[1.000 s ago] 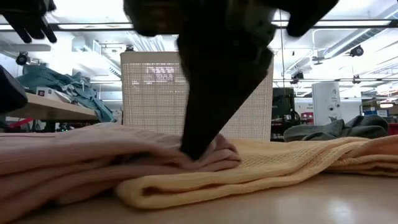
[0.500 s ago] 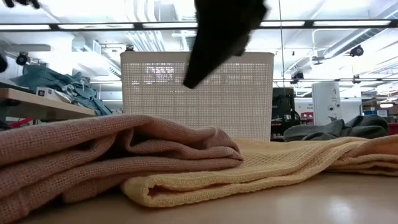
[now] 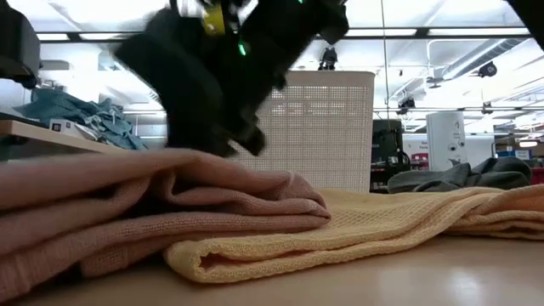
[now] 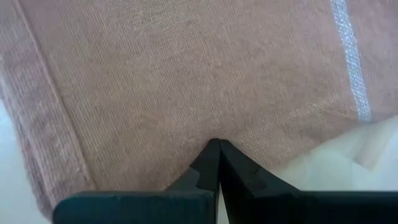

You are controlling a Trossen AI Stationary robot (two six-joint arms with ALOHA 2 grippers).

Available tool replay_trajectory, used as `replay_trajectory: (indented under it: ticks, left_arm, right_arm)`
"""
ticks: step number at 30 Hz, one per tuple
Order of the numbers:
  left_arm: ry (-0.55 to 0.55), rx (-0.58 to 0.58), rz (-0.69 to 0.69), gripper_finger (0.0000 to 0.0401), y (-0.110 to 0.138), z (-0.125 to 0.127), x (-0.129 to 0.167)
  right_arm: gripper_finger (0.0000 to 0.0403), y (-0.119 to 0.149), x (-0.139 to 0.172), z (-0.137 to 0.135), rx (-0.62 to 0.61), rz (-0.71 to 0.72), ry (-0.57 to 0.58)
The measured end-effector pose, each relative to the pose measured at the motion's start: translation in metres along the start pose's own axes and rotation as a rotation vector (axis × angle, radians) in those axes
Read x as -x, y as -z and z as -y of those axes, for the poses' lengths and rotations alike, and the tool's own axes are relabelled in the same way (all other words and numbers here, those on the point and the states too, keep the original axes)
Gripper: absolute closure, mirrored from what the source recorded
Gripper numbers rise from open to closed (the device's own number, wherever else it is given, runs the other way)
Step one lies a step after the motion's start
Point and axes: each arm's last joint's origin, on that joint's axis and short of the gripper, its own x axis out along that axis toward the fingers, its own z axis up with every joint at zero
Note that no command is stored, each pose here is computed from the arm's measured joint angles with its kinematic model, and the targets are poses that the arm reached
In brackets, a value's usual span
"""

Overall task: Fold towel
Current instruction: Fold the brown squared towel

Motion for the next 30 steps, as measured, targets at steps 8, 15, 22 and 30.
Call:
replay_trajectory:
  ticks: [8,15,22,30]
  left_arm:
    - [0.003,0.001,-0.029,0.0401,0.010,-0.002,0.011]
    - [0.032,0.036,-0.007,0.0401,0.020,-0.001,0.025]
    - [0.106,0.039,0.220,0.0401,0.017,0.007,0.028]
    - [-0.002,-0.087,0.269,0.0401,-0.011,0.000,0.001]
  right_arm:
    - [0.0403,-0.008,0.020,0.006,0.017,-0.002,0.064]
    - [0.0403,0.005,0.047,0.010,0.088,-0.171,0.032]
    - [0.0403,0.049,0.051,0.021,0.074,-0.268,-0.005]
    - [0.0403,0.085,0.055,0.024,-0.006,-0.254,0.003]
